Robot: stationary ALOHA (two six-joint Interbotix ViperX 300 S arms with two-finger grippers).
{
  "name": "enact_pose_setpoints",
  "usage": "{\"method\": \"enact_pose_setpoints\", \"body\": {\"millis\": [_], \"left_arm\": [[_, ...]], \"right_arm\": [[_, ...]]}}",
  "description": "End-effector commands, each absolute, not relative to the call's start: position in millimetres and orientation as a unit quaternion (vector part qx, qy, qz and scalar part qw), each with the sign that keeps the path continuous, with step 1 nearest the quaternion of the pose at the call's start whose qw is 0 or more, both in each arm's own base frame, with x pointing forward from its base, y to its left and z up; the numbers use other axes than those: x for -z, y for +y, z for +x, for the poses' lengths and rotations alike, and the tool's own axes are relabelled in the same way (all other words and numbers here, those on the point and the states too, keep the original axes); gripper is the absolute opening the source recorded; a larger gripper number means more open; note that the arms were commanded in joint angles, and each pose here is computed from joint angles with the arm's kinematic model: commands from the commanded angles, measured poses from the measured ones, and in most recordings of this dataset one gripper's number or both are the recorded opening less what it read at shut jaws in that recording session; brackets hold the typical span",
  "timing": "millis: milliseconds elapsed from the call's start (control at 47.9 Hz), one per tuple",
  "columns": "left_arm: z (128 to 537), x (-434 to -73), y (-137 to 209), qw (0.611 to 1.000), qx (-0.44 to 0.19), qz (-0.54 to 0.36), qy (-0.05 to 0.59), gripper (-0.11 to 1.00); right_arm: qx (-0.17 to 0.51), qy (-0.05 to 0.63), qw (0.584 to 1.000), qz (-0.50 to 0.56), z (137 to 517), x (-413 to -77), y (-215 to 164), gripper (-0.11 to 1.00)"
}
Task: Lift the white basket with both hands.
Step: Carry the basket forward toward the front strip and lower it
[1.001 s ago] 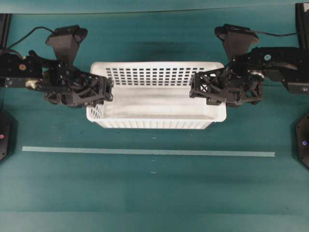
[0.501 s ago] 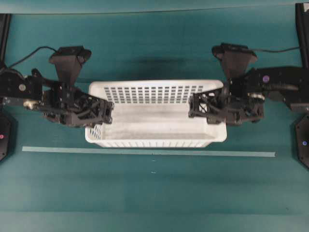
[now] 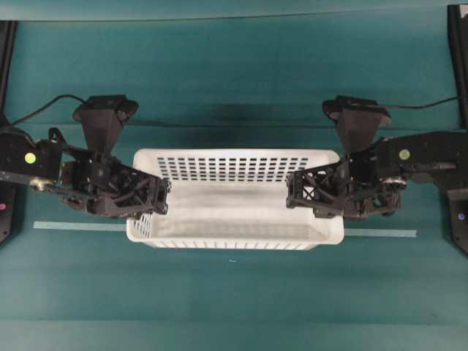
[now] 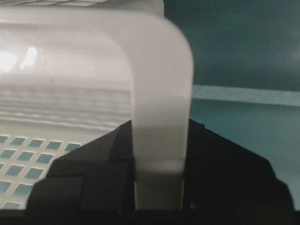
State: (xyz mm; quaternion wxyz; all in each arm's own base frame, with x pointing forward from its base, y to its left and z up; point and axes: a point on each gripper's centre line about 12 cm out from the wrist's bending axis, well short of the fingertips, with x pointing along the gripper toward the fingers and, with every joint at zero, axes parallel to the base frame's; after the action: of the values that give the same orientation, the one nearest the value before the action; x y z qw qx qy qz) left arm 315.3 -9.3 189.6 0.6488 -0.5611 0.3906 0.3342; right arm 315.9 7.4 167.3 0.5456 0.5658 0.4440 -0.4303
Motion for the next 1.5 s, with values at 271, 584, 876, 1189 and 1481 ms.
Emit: {"method": "enact_pose_setpoints", "body": {"millis": [271, 584, 876, 1189, 1481], "left_arm": [[322.0, -194.1, -23.8, 0.662, -0.314, -0.553, 0.397, 0.03], [325.8, -179.2, -26.2, 0.653, -0.325, -0.55, 0.407, 0.03], [322.6, -177.8, -25.9, 0.651, -0.327, -0.549, 0.409, 0.0], [321.2, -177.5, -26.2, 0.653, -0.327, -0.545, 0.412, 0.0], [319.5, -176.1, -26.0, 0.653, -0.328, -0.543, 0.414, 0.0]], "right_arm": [[0.425, 0.45, 0.547, 0.564, 315.6, -158.1, 25.4, 0.17], [0.428, 0.452, 0.547, 0.559, 316.0, -151.7, 25.8, 0.17], [0.423, 0.447, 0.552, 0.563, 319.4, -149.5, 25.3, 0.17], [0.426, 0.45, 0.548, 0.562, 319.1, -146.2, 26.0, 0.17], [0.426, 0.45, 0.549, 0.561, 317.8, -142.2, 26.2, 0.17]]}}
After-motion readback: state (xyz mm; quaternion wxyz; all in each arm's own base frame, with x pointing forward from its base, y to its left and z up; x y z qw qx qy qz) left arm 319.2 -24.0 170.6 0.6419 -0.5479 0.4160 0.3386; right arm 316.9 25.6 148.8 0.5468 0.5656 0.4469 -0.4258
